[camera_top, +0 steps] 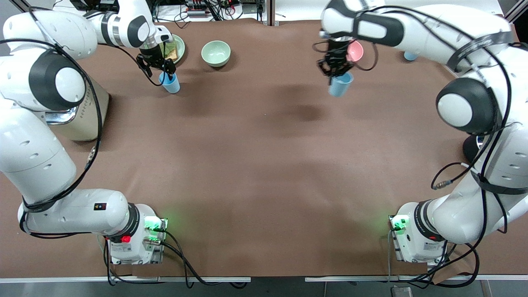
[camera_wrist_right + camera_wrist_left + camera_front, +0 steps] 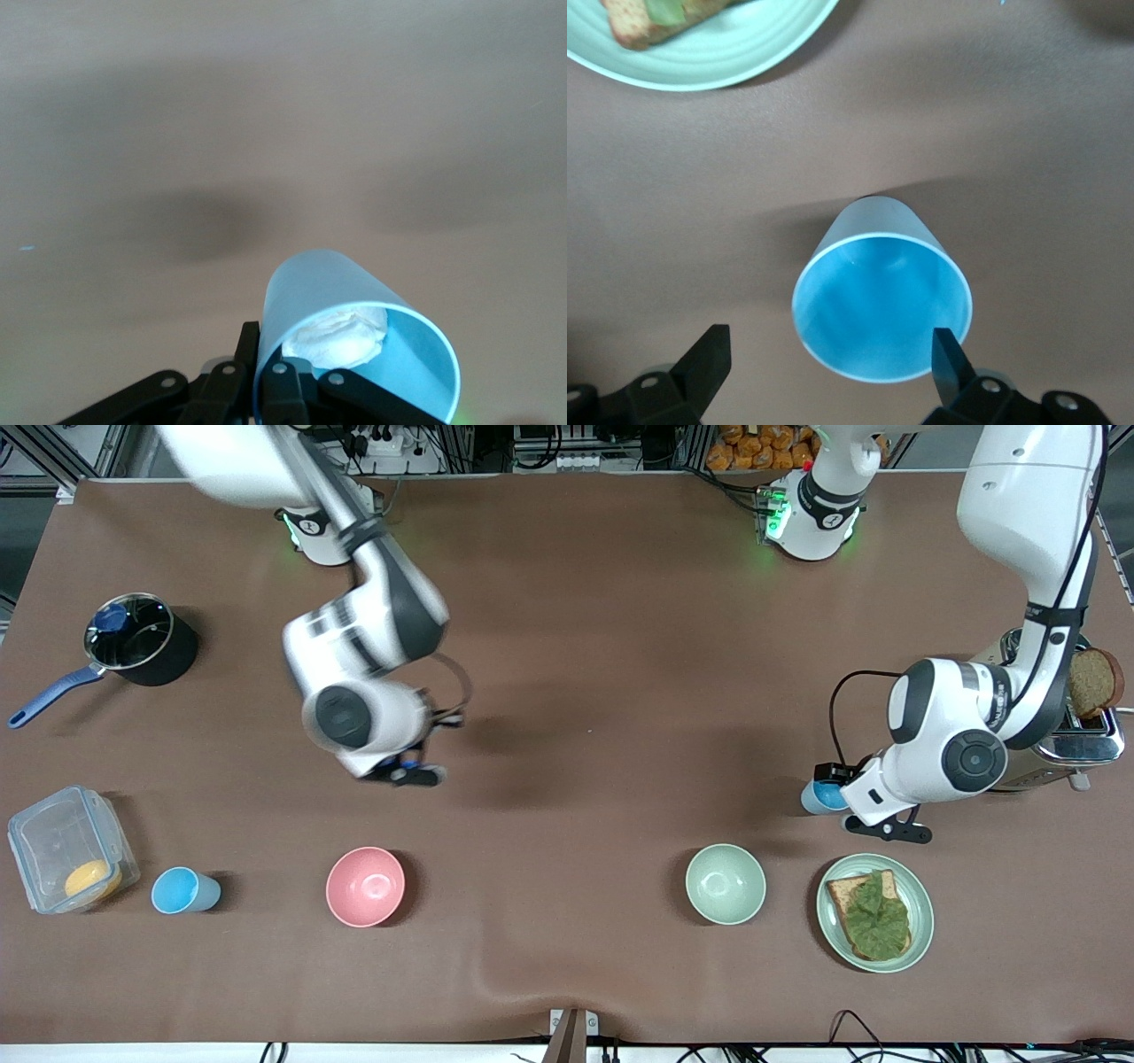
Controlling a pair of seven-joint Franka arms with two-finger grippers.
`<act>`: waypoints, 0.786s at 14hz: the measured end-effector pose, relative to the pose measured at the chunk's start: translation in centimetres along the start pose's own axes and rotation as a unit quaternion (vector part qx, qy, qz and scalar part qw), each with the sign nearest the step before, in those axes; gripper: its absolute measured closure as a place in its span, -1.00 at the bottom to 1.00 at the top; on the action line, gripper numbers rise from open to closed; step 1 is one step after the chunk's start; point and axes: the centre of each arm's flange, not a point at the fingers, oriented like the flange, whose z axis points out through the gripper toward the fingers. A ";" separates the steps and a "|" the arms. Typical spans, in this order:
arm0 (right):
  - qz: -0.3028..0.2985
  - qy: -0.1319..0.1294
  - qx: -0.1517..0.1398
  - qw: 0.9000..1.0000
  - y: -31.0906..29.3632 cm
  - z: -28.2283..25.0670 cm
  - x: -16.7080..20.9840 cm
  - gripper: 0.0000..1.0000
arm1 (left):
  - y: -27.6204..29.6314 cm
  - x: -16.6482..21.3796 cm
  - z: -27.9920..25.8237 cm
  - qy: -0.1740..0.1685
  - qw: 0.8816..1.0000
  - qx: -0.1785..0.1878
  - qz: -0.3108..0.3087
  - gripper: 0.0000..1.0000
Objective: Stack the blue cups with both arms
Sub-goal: 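Set the cup at table center with the right gripper while the left gripper grasps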
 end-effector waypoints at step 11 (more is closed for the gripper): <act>0.047 0.097 0.106 0.989 -14.5 9.6 -3.6 0.91 | 0.1 0.5 2.2 -0.004 1.000 -0.004 -0.003 -0.89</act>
